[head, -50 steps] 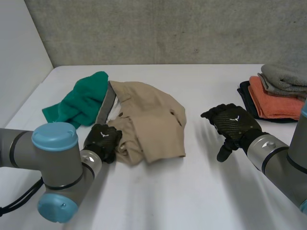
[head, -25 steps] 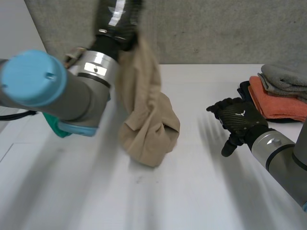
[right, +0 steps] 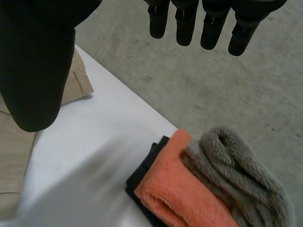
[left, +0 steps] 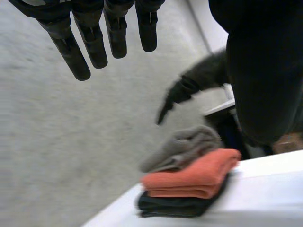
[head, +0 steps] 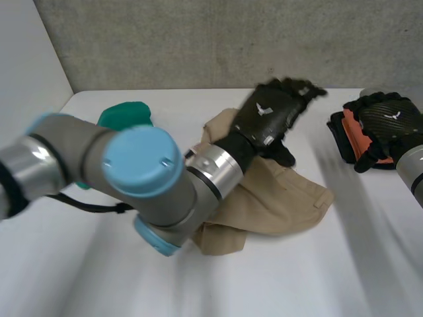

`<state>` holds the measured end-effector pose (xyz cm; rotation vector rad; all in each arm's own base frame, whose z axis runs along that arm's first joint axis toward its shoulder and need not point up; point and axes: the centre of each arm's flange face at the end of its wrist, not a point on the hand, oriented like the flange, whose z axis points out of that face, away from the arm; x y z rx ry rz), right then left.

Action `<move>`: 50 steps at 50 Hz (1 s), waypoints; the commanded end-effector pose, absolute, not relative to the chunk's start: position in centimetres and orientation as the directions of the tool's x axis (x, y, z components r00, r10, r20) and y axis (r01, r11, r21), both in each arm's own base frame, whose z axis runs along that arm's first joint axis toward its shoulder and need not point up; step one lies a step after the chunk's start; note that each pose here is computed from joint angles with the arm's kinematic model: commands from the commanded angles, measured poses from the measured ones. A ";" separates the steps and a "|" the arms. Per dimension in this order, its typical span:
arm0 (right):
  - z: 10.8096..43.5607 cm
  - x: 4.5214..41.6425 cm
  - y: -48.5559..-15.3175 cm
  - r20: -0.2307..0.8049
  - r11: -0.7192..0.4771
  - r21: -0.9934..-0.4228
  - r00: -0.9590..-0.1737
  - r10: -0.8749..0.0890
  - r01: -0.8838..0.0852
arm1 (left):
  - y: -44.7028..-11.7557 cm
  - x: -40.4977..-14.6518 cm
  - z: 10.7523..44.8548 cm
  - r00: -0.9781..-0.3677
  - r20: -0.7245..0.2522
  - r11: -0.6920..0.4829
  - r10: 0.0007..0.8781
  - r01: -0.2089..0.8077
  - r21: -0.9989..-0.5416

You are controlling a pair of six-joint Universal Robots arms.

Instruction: Fold the laundry.

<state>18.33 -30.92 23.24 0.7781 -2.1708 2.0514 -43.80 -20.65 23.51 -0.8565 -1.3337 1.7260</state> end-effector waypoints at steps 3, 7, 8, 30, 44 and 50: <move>22.6 20.2 -28.7 0.471 -0.088 -0.851 -0.677 -0.565 -0.518 | -19.3 -36.6 25.9 -0.738 -0.136 -0.123 0.661 0.072 -0.990; 21.6 20.2 -27.6 0.473 -0.053 -0.811 -0.599 -0.646 -0.583 | -18.3 -33.9 22.6 -0.790 -0.183 0.005 0.586 0.229 -0.973; 20.8 20.3 -27.3 0.472 -0.037 -0.791 -0.571 -0.672 -0.611 | -18.3 -33.4 21.9 -0.800 -0.187 0.034 0.571 0.251 -0.967; 13.3 20.9 -31.6 0.565 -0.119 -0.726 -0.489 -0.665 -0.678 | -20.9 -32.6 13.7 -0.779 -0.168 0.101 0.603 0.284 -0.953; 12.9 20.7 -32.8 0.559 -0.107 -0.736 -0.510 -0.654 -0.669 | -22.9 -32.9 18.0 -0.805 -0.170 0.003 0.568 0.208 -0.978; 21.0 20.6 -33.2 0.550 -0.174 -0.812 -0.631 -0.547 -0.557 | -22.6 -32.2 27.3 -0.833 -0.156 -0.173 0.531 0.074 -0.982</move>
